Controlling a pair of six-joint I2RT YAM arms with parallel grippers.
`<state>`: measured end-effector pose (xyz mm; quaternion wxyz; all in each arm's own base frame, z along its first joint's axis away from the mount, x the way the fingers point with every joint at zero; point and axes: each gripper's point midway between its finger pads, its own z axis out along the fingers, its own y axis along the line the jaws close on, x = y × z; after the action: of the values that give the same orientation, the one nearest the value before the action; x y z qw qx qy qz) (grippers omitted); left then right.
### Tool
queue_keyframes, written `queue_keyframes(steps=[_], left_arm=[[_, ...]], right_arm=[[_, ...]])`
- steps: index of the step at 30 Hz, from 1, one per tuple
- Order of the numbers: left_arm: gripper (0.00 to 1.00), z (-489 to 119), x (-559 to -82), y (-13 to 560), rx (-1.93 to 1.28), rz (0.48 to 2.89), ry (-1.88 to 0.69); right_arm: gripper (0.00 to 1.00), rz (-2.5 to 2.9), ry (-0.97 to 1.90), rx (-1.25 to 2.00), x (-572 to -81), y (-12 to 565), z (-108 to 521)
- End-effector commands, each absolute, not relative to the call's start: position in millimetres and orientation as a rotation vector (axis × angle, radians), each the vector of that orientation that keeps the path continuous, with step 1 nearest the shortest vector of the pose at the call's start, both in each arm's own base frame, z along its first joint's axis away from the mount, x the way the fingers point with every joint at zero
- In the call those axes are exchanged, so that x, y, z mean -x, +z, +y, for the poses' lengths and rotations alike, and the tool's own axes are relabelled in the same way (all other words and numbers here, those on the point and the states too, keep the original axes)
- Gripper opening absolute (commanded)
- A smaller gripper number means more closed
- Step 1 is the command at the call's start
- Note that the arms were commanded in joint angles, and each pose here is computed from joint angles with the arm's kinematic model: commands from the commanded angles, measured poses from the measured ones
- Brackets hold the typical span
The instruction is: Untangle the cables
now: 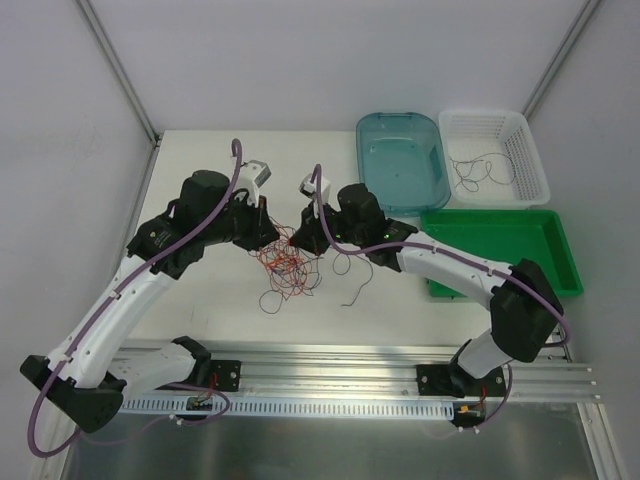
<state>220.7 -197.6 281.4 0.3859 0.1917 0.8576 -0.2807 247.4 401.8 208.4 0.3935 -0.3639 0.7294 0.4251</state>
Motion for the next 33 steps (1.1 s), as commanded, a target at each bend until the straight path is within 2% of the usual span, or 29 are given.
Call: queue_keyframes(steps=[1,7,11,12,14,15,16,19,24,30,33], left_arm=[[0.00,-181,-238,274,-0.387,2.174,-0.568],[0.10,-128,-262,219,-0.152,2.277,-0.181],[0.23,-122,-260,188,-0.089,2.357,-0.124],[0.34,-126,-259,187,-0.090,2.368,-0.150],[0.48,-138,-254,190,-0.102,2.379,-0.244],[0.58,-141,-252,193,-0.104,2.374,-0.277],[0.75,-144,-247,203,-0.097,2.349,-0.324],[0.95,-157,-229,227,-0.139,2.287,-0.499],[0.97,-187,-192,249,-0.296,2.227,-0.809],[0.93,-211,-181,250,-0.539,2.132,-0.927],[0.91,-222,-191,253,-0.599,2.093,-0.916]], right_arm=[[0.02,1.788,0.996,0.934,-249,236,385],[0.01,1.881,0.841,0.868,-250,237,334],[0.01,1.903,0.798,0.838,-246,250,314],[0.01,1.928,0.796,0.845,-243,248,312],[0.01,1.954,0.788,0.832,-244,251,312],[0.01,1.982,0.781,0.828,-243,246,310],[0.01,1.993,0.773,0.810,-245,245,309],[0.01,2.022,0.774,0.795,-244,236,309],[0.01,2.042,0.797,0.790,-241,226,314],[0.01,2.047,0.817,0.802,-239,225,321],[0.01,2.054,0.820,0.810,-238,224,325]])
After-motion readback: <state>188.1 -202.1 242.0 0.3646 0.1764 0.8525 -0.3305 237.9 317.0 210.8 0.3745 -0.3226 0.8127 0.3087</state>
